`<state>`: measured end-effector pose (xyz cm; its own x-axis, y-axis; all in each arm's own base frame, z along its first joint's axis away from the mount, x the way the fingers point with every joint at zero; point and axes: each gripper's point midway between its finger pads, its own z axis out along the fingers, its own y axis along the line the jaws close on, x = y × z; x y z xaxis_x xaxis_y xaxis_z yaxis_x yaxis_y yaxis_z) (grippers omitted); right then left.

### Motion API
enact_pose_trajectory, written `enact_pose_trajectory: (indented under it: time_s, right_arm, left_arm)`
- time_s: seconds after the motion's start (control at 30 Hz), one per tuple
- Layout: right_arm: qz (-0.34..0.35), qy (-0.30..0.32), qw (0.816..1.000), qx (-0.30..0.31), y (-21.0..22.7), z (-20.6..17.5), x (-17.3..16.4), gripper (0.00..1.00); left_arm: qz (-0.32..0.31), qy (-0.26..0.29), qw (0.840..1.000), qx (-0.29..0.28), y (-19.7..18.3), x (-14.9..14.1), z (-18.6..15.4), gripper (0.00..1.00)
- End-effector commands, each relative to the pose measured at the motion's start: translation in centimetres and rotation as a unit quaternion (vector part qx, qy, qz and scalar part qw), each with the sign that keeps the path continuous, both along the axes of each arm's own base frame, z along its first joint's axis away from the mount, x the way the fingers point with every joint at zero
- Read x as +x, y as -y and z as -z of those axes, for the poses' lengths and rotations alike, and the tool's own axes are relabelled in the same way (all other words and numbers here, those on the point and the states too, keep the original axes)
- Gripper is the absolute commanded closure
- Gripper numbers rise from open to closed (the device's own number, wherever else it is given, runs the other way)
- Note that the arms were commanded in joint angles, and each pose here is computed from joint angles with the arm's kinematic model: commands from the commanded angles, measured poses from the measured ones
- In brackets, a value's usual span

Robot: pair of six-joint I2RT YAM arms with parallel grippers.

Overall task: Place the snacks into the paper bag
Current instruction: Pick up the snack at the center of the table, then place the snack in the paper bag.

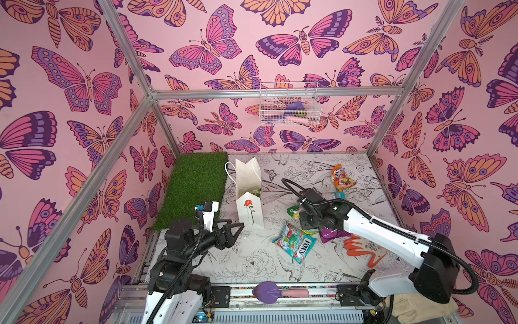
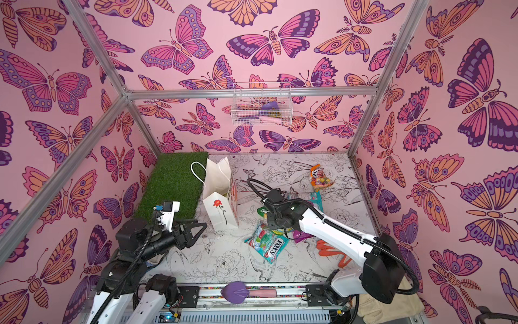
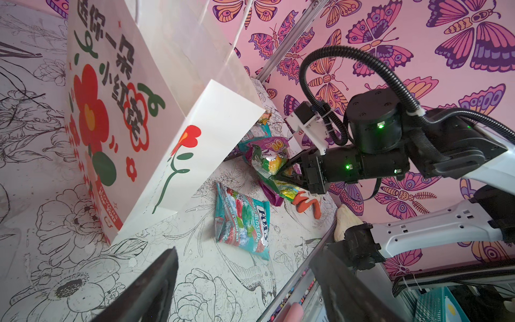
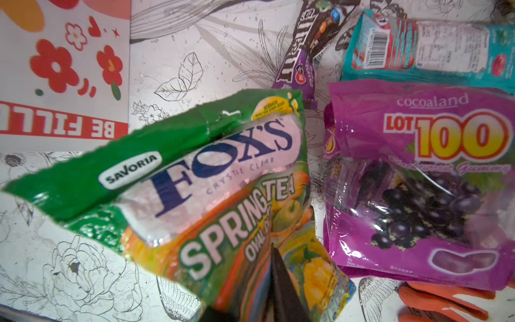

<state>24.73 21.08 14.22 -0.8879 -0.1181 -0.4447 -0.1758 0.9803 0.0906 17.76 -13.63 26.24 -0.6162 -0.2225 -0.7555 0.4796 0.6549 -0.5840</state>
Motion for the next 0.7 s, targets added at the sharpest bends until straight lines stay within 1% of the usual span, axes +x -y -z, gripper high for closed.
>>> enact_pose_trajectory:
  time_s: [0.0,0.3,0.67]
  right_arm:
    - [0.000,0.051,0.998,0.024,-0.2,-3.9,1.3,1.00]
    - [-0.011,0.123,0.989,0.075,-0.8,-9.7,2.3,1.00]
    - [-0.040,0.180,0.975,0.125,-2.0,-16.6,2.8,1.00]
  left_arm:
    - [0.005,0.018,1.000,0.003,0.2,0.1,-0.1,0.19]
    - [0.022,0.019,1.000,-0.002,0.7,-0.2,-0.2,0.18]
    - [0.028,0.019,0.999,-0.004,0.9,-0.3,-0.2,0.17]
